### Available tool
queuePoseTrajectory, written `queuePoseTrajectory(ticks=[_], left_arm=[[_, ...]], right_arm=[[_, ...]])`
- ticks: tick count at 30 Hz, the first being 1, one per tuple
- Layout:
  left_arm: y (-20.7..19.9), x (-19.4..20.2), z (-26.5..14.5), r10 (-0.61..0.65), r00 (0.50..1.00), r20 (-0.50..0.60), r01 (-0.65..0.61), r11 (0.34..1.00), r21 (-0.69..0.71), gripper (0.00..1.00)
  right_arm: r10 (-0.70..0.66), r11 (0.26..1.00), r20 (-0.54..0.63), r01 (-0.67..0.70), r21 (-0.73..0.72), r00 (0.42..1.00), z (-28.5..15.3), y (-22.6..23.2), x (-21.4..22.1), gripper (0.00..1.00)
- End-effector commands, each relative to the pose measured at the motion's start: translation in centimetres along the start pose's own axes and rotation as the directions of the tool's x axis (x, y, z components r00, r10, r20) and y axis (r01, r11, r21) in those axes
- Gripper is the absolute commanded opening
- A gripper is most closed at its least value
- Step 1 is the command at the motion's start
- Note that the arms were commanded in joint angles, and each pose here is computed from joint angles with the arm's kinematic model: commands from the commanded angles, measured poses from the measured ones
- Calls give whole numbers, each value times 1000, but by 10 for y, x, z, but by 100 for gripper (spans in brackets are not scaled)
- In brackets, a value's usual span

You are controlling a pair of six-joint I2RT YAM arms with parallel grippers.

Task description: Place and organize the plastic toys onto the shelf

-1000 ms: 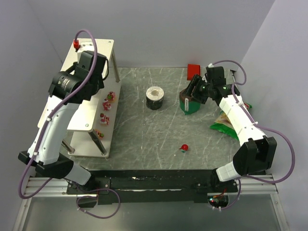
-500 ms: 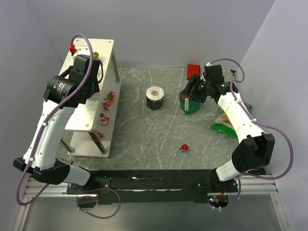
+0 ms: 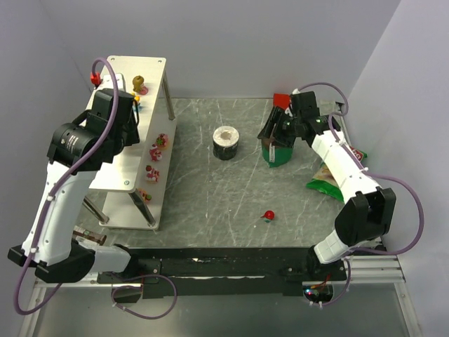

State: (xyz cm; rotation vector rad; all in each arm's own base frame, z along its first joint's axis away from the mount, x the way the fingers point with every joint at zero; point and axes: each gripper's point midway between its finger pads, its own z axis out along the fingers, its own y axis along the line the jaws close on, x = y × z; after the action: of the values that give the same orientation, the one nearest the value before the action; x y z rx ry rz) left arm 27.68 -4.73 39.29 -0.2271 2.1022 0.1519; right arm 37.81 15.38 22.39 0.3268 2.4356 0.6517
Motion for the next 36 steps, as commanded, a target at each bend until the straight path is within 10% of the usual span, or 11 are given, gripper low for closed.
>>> queuePoseTrajectory(ticks=[1, 36], left_arm=[[-1, 7, -4, 8, 1000, -19, -7, 999, 32, 14], [-14, 17, 18, 69, 994, -87, -68, 998, 14, 36]], right_arm=[[-44, 998, 42, 46, -46, 998, -8, 26, -13, 68], [-79, 994, -12, 78, -74, 997, 7, 40, 7, 68]])
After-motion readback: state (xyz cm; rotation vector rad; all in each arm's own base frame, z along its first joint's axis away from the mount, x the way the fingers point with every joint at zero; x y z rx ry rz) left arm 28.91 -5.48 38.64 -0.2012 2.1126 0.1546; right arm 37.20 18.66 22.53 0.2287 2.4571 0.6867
